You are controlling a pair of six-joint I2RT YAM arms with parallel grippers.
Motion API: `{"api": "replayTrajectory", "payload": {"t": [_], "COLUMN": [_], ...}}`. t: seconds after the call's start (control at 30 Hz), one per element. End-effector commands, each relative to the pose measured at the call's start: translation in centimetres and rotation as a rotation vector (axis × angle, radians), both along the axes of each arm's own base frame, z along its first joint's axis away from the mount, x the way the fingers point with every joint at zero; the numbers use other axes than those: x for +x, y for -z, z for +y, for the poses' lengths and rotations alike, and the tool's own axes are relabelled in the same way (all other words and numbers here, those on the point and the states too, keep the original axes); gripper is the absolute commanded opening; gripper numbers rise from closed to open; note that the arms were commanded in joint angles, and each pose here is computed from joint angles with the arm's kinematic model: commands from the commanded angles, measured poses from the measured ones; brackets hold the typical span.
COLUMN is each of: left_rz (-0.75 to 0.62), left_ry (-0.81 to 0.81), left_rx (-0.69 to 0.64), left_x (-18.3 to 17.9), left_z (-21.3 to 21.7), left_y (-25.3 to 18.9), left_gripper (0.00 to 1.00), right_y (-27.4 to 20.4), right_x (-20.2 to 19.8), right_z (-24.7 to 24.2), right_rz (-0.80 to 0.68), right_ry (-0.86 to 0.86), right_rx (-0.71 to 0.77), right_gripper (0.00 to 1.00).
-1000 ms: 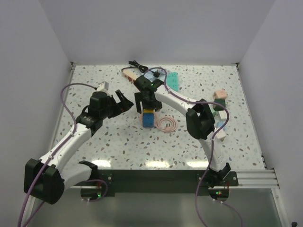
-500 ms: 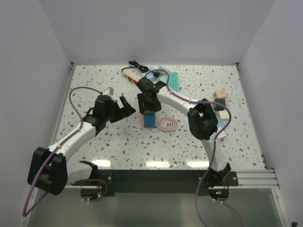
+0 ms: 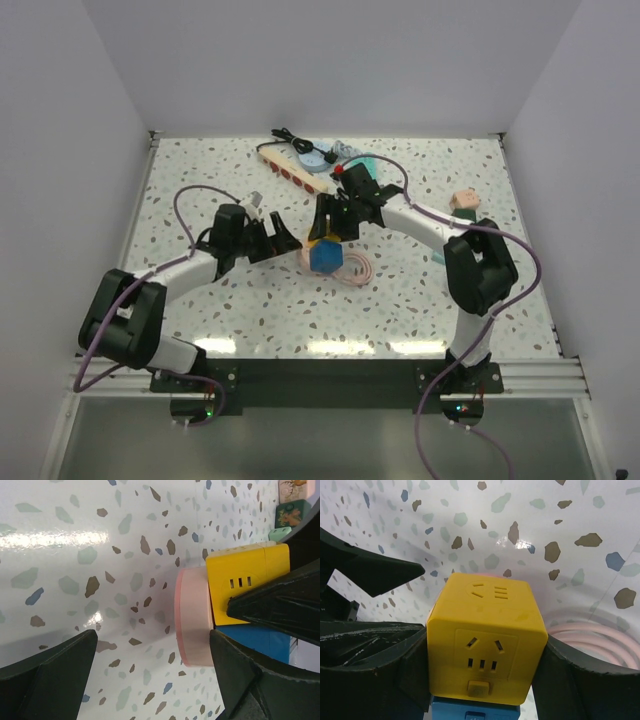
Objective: Pull the plug off the socket
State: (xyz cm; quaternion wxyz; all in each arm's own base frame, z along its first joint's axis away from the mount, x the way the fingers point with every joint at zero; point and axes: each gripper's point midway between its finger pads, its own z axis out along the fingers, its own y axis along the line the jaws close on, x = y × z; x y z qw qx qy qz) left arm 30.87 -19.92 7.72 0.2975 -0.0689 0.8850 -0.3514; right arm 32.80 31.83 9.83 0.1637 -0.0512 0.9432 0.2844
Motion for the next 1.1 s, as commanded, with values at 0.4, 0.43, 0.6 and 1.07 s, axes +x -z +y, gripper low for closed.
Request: {"api": "replayTrajectory", "payload": {"t": [0.4, 0.43, 0.6, 1.07], "left_rz": [-0.044, -0.032, -0.023, 0.054], "left_ry": [0.162, 0.163, 0.159, 0.124], "left_rx": [-0.094, -0.093, -0.087, 0.003], "left_x": [-0.6, -0.8, -0.8, -0.1], "left_z": [-4.5, -4.5, -4.4, -3.3], "left_y": [0.3, 0.8, 1.7, 4.6], "left_gripper": [0.76, 0.66, 0.44, 0.0], "right_y": [-6.4, -6.6, -7.0, -6.9], "right_x": [0.7, 0.7, 0.6, 1.5], "right_z": [3.6, 3.8, 4.1, 0.5], "right_rz": [-0.063, -0.061, -0.048, 0.006], "right_ry": [-0.022, -0.022, -0.018, -0.068], "right_rx": [0.313, 0.319, 0.35, 0.201], "right_gripper": [0.0, 0.0, 0.0, 0.0]}}
